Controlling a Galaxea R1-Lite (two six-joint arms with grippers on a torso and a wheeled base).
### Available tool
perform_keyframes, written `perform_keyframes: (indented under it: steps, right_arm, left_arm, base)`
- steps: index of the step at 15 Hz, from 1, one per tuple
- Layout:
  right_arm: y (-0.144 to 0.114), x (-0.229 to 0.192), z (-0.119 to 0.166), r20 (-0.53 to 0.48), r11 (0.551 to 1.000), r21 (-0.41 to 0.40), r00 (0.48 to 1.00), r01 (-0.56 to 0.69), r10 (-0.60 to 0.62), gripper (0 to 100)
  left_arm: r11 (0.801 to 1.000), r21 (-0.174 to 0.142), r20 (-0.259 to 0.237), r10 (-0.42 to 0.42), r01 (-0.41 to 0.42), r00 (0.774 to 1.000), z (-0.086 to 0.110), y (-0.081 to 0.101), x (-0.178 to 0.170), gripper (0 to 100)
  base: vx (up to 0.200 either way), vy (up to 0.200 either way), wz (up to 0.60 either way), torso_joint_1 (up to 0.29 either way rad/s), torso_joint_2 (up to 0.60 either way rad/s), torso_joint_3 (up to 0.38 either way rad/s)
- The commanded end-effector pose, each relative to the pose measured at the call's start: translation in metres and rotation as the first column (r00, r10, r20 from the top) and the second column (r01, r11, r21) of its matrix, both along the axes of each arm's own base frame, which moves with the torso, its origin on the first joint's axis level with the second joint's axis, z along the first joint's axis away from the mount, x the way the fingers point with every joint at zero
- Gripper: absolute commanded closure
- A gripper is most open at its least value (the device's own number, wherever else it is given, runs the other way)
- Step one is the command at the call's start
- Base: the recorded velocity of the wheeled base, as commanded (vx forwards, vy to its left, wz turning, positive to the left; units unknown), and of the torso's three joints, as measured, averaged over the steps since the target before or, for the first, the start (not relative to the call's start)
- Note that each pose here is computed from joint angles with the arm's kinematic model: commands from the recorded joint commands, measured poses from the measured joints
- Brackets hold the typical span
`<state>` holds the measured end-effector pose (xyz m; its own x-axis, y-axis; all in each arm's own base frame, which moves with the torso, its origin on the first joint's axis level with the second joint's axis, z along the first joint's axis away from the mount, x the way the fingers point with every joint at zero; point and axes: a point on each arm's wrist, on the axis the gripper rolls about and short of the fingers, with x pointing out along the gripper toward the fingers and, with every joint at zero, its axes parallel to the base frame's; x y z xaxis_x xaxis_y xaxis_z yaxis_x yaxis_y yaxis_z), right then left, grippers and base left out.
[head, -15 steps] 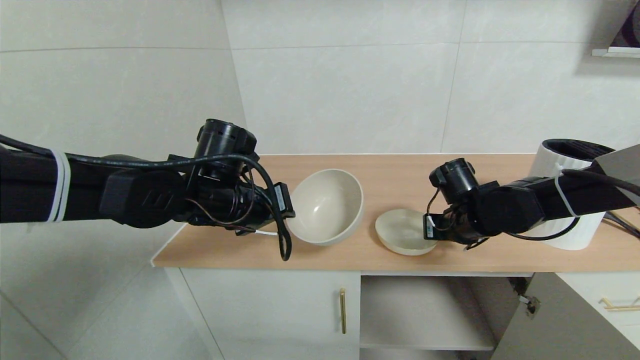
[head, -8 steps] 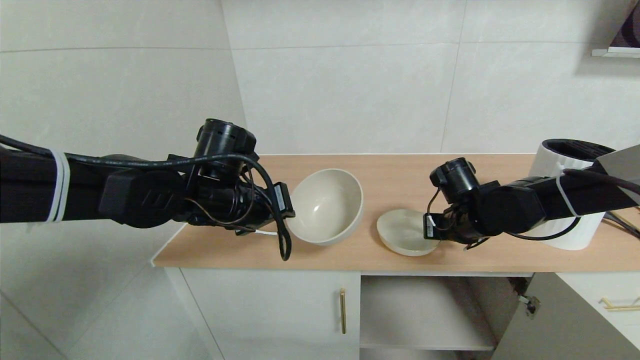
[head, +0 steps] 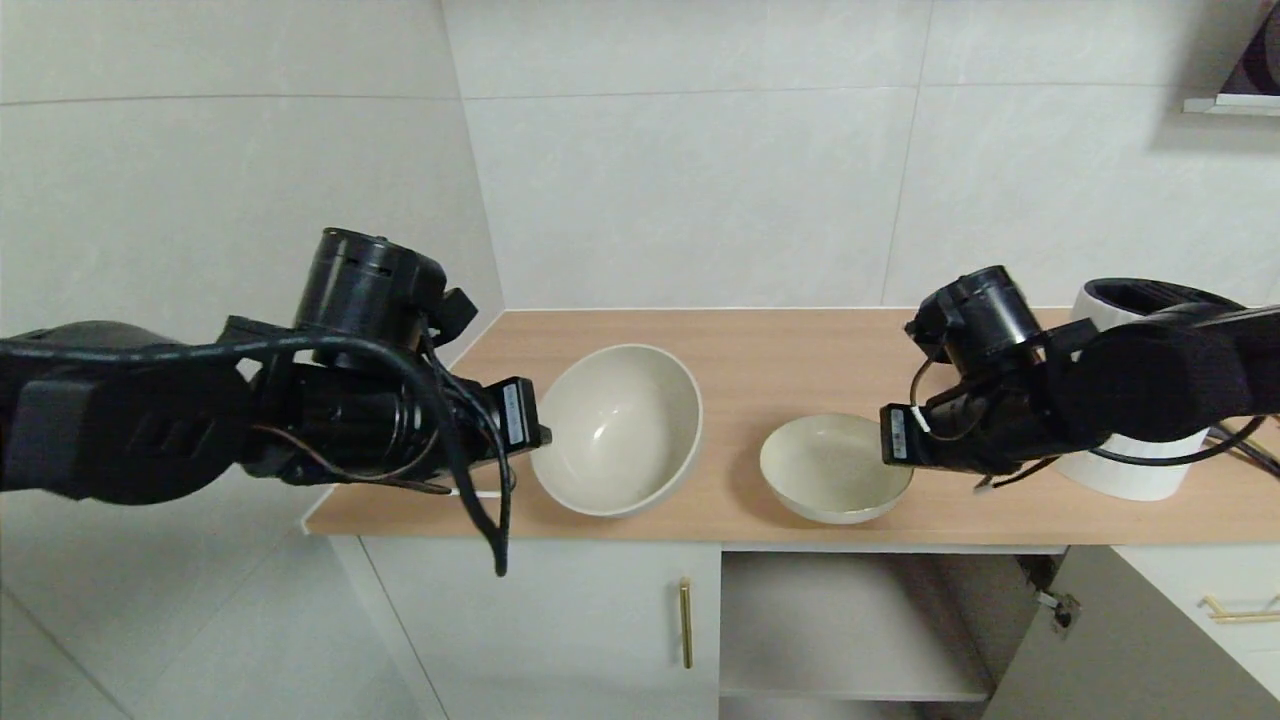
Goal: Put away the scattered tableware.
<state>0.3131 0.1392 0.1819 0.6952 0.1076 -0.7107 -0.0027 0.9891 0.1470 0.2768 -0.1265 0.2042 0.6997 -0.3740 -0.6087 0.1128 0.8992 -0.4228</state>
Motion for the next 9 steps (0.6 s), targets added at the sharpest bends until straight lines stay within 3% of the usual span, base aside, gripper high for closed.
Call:
perform_keyframes:
  steps: [1, 3, 5, 9]
  right_arm:
    - [-0.018, -0.041, 0.034, 0.038, 0.999, 0.037, 0.999, -0.024, 0.022, 100]
    - [-0.024, -0.062, 0.035, 0.022, 0.997, 0.059, 0.998, -0.052, 0.051, 100]
    - [-0.03, -0.081, 0.03, -0.004, 0.995, 0.068, 0.998, -0.069, 0.069, 100]
    - [-0.041, -0.105, 0.023, -0.018, 0.993, 0.075, 0.996, -0.086, 0.088, 100]
  left_arm:
    - [1.0, 0.001, 0.049, -0.029, 0.029, 0.998, 0.014, 0.012, -0.036, 100]
    - [0.998, 0.026, 0.055, -0.063, 0.061, 0.997, 0.011, 0.018, -0.057, 100]
    - [0.997, 0.021, 0.063, -0.076, 0.075, 0.995, 0.013, 0.018, -0.064, 100]
    - [0.993, 0.046, 0.01, -0.113, 0.112, 0.994, -0.002, 0.006, -0.061, 100]
  base:
    - [0.0, 0.0, 0.0, 0.0, 0.0, 0.0]
    - [0.0, 0.0, 0.0, 0.0, 0.0, 0.0]
    - [0.0, 0.0, 0.0, 0.0, 0.0, 0.0]
    - [0.0, 0.0, 0.0, 0.0, 0.0, 0.0]
